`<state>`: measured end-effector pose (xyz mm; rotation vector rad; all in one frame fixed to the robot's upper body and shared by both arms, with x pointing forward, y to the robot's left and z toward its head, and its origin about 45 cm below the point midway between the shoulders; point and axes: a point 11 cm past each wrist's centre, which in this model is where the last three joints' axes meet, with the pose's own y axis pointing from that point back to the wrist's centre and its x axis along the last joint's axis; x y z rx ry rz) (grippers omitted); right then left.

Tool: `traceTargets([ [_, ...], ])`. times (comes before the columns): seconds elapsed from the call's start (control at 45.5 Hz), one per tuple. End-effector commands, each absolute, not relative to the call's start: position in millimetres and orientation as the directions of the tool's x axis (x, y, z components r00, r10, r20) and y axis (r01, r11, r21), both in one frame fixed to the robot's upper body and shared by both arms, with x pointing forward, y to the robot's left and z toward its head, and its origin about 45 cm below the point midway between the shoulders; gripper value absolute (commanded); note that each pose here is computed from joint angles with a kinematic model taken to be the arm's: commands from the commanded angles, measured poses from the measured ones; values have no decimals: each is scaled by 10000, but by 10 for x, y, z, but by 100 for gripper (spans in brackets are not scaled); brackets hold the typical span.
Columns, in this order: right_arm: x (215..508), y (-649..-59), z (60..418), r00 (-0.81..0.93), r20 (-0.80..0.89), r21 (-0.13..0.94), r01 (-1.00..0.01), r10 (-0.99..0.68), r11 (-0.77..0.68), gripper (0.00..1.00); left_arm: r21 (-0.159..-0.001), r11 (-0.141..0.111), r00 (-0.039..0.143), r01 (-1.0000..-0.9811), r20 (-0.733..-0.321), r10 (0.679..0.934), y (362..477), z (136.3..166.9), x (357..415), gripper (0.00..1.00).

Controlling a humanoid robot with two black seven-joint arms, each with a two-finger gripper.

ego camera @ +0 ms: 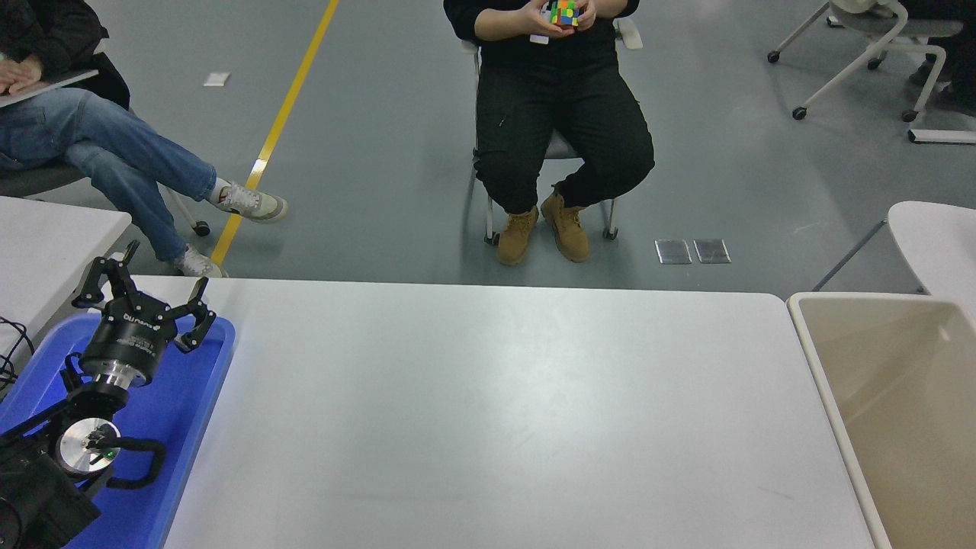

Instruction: Clean the table surface

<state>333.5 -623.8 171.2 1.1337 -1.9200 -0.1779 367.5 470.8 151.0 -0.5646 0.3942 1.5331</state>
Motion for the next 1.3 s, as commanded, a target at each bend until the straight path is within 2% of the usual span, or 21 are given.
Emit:
traceTargets([
  [0.0, 3153, -5960, 1160, -1398, 6020, 5799, -6002, -7861, 5509, 0, -965, -486, 155, -9941, -5732, 8193, 4707, 1510, 3675, 100],
  [0.462, 3091, -5566, 722, -755, 6511, 5884, -5783, -7552, 5652, 0, -965, -486, 155, -9941, -5732, 8193, 4707, 1510, 3675, 100],
  [0.901, 3166, -5287, 576, -191, 6914, 5739, -5928, -7223, 5650, 0, -965, -486, 155, -9941, -5732, 8193, 4707, 1510, 3675, 100],
  [1.275, 3173, -5282, 579, -185, 6919, 5731, -5940, -7217, 5646, 0, -965, -486, 155, -9941, -5732, 8193, 4707, 1510, 3675, 100],
])
